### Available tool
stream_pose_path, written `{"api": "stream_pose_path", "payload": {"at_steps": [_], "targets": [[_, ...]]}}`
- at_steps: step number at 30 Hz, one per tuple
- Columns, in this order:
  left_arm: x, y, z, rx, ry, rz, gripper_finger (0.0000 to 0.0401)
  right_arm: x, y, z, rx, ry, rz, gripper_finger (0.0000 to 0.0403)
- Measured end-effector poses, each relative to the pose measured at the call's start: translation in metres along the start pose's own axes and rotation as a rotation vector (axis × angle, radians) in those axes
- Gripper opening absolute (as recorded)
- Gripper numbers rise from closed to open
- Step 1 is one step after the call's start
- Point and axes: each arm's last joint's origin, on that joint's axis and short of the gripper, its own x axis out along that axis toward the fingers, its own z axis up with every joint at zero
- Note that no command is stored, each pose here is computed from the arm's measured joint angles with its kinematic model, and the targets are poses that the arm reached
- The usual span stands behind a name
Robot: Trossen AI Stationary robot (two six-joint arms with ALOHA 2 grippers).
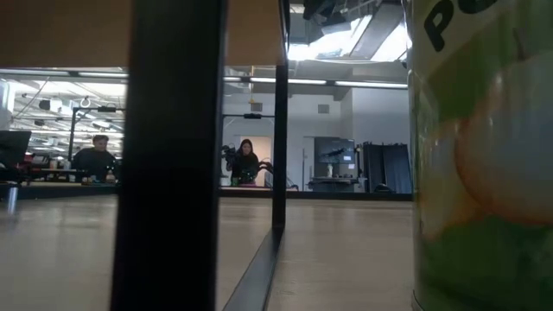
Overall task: Pick and place cans onto a shelf
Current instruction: Put the canned peas on the shelf
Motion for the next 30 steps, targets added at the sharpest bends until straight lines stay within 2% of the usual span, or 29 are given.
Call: {"api": "stream_pose_path", "payload": {"at_steps": [12,17,22,30], "targets": [[-0.044,0.008,0.017,-0.063,-0.158,0.024,0.0000,0.000,0.000,0.000,0.000,0.000,0.000,0.0000],[-0.063,0.008,0.011,-0.108,-0.119,0.049,0.0000,0.000,0.000,0.000,0.000,0.000,0.000,0.0000],[-0.085,-0.001,0.009,-0.168,-0.147,0.016,0.0000,0.000,0.000,0.000,0.005,0.000,0.000,0.0000],[-0.112,-0.032,0.001,-0.270,-0.142,-0.091,0.0000,0.000,0.000,0.000,0.041,0.000,0.000,0.0000]]}}
